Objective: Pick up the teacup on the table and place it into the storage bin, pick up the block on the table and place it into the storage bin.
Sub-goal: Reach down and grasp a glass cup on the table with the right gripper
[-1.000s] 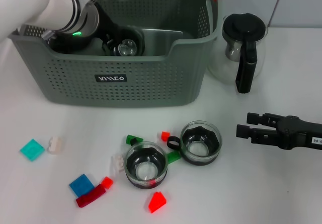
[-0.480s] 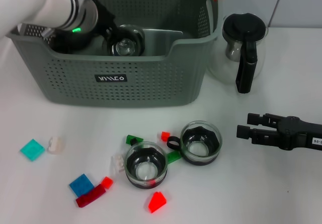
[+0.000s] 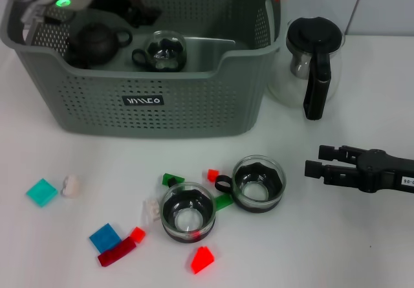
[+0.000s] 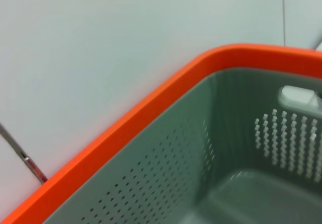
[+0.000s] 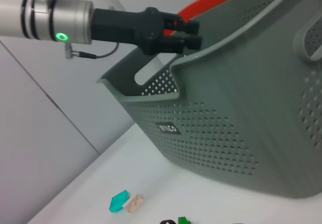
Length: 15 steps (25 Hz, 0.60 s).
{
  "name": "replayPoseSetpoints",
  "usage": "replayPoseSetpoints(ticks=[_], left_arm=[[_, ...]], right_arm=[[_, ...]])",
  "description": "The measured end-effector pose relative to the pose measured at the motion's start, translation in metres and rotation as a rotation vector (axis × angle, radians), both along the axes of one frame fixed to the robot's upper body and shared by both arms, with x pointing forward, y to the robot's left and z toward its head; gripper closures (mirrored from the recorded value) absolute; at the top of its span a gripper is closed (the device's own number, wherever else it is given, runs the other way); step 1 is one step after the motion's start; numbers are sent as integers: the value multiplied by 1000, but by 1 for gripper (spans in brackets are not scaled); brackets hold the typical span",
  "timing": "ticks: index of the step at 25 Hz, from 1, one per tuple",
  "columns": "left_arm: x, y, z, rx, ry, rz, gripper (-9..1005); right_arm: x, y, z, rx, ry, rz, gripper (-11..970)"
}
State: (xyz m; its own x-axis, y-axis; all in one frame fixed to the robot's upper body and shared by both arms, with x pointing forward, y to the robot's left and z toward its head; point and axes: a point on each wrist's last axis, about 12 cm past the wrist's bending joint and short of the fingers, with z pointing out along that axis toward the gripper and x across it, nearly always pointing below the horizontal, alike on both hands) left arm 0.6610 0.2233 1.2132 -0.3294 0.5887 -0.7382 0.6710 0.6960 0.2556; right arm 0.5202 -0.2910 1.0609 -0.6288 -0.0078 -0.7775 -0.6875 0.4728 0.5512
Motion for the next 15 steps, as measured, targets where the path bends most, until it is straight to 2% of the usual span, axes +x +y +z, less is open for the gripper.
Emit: replayPoseSetpoints(ticks=[1, 9, 12, 15], left_arm=[[0, 0, 0, 0, 0, 0, 528], [-21, 33, 31, -339, 74, -89, 534], [-30, 40, 38, -389, 118, -130, 535], [-39, 43, 43, -392, 157, -161, 535]], right_arm=[[0, 0, 0, -2, 0, -2, 44], [1, 1, 1, -1, 4, 4, 45], [2, 1, 1, 0, 4, 8, 46], [2, 1, 2, 0, 4, 9, 47]])
